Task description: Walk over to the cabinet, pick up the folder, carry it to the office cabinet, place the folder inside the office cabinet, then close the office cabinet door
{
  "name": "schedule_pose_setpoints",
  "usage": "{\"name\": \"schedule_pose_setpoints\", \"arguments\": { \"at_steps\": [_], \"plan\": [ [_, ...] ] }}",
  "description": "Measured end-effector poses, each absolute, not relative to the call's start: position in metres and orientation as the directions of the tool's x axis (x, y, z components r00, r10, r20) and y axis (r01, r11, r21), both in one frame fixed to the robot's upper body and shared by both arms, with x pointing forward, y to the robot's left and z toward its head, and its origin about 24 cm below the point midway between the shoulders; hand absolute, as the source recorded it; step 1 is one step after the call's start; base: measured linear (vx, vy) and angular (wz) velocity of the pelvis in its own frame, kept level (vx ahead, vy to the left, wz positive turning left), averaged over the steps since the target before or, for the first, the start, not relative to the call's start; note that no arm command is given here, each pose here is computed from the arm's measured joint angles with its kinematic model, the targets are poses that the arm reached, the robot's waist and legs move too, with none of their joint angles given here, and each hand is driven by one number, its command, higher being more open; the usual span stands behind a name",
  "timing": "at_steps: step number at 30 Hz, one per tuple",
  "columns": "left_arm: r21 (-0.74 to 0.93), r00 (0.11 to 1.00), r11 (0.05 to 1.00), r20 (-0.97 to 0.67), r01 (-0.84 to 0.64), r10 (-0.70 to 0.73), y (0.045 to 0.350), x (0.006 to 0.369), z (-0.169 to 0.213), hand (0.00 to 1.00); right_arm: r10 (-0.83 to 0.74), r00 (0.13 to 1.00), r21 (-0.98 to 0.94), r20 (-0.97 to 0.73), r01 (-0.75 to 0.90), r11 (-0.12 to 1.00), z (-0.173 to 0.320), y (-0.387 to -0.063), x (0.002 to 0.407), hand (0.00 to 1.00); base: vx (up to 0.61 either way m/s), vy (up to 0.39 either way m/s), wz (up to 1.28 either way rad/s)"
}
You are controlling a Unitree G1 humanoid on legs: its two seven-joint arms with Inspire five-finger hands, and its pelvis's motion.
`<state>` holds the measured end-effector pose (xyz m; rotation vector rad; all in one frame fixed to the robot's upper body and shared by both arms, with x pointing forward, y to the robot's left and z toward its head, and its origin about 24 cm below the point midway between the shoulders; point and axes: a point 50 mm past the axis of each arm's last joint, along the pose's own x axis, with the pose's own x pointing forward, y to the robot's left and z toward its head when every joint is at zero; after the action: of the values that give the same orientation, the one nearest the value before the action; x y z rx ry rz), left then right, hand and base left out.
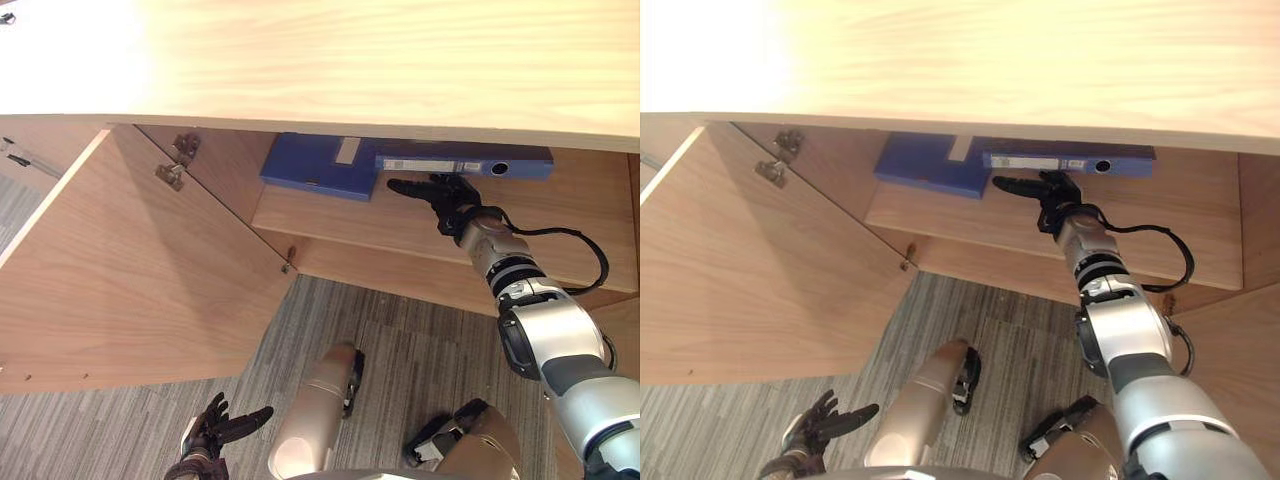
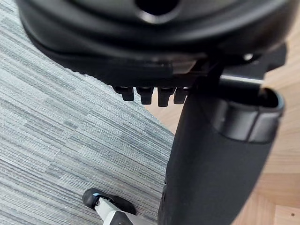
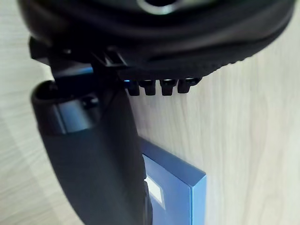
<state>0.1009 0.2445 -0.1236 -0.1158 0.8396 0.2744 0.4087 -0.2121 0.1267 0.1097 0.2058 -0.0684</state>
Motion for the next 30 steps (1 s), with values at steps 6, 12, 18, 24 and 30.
{"name": "schedule_pose_setpoints", "arguments": {
  "at_steps": [6,12,18,24,30],
  "plan": [
    [0.001,0.657,0.963,-0.731,-0.27,0.185,0.246,0.1,-0.119,1.0,-0.025,0.974,0.06,-0.227,0.039,0.997,0.119,-0.212,0.406,1.0,0.04,-0.034,-0.03],
    [0.0,0.662,0.974,-0.734,-0.225,0.153,0.242,0.093,-0.116,1.0,0.137,0.948,-0.487,-0.288,-0.268,0.831,0.115,-0.186,0.406,1.0,0.06,-0.036,-0.08],
    [-0.031,0.679,0.98,-0.726,-0.195,0.112,0.229,0.096,-0.115,1.0,0.233,0.905,-0.812,-0.357,-0.424,0.402,0.087,-0.145,0.392,1.0,0.06,-0.034,-0.09],
    [-0.031,0.67,0.973,-0.73,-0.23,0.135,0.225,0.095,-0.117,1.0,0.282,0.876,-0.859,-0.391,-0.457,0.23,0.061,-0.115,0.377,1.0,0.02,-0.026,-0.11],
    [-0.044,0.645,0.957,-0.748,-0.287,0.159,0.221,0.091,-0.122,1.0,0.282,0.875,-0.859,-0.393,-0.459,0.228,0.057,-0.115,0.375,1.0,0.0,-0.004,-0.02]
  ]
}}
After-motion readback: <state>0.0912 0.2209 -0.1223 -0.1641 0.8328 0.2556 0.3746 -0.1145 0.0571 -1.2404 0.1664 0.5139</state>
